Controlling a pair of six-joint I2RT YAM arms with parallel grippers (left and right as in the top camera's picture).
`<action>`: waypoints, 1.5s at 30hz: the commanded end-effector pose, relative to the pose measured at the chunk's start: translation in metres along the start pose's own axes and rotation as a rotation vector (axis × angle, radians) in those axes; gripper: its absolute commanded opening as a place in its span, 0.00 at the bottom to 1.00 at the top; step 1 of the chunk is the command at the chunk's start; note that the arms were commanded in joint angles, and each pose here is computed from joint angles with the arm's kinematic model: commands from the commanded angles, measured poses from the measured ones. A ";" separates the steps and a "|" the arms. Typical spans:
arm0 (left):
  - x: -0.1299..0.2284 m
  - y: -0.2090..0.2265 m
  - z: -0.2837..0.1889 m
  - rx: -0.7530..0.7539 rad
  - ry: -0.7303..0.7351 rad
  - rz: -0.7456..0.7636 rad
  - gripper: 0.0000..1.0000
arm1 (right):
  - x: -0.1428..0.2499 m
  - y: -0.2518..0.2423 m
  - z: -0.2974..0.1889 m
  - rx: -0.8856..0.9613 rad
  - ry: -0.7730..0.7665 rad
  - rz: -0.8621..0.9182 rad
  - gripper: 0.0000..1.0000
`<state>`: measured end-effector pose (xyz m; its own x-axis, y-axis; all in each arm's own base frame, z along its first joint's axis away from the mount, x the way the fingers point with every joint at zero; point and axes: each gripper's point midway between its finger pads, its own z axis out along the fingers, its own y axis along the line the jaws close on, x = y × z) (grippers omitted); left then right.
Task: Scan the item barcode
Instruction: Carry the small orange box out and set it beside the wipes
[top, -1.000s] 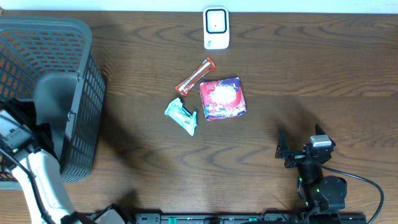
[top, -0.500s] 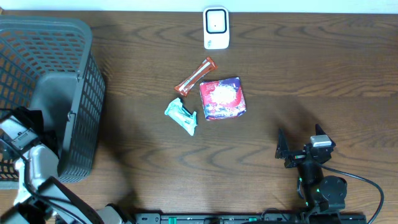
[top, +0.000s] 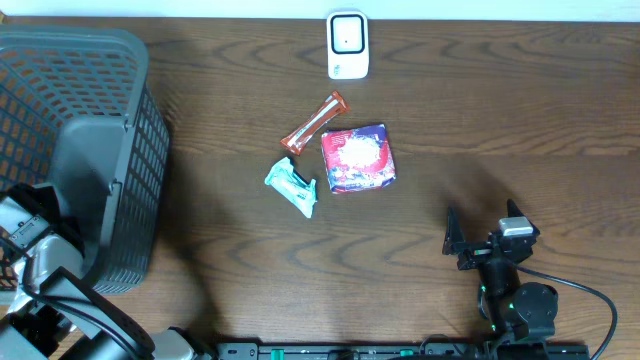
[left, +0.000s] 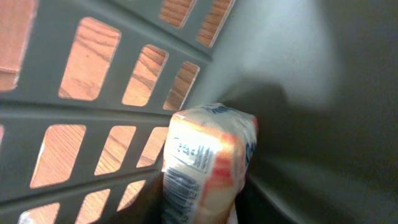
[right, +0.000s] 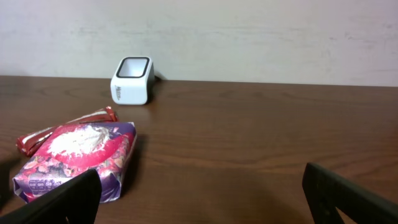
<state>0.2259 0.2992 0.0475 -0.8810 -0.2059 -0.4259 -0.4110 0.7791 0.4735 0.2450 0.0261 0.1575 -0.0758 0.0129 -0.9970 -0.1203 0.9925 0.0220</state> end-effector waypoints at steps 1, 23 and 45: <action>-0.005 -0.001 -0.004 0.011 -0.023 -0.075 0.25 | 0.000 -0.001 0.000 0.006 -0.002 0.011 0.99; -0.198 -0.016 -0.376 0.602 -1.370 -0.505 0.08 | 0.000 -0.001 0.000 0.006 -0.002 0.011 0.99; -0.148 -0.292 -0.430 1.393 -0.860 -0.274 0.08 | 0.000 -0.001 0.000 0.006 -0.002 0.011 0.99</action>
<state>0.3703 -0.1257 0.3242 -0.1439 -0.3681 -0.9186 0.4061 0.8245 -0.3940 0.2450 0.0260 0.1576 -0.0754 0.0129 -0.9971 -0.1199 0.9925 0.0219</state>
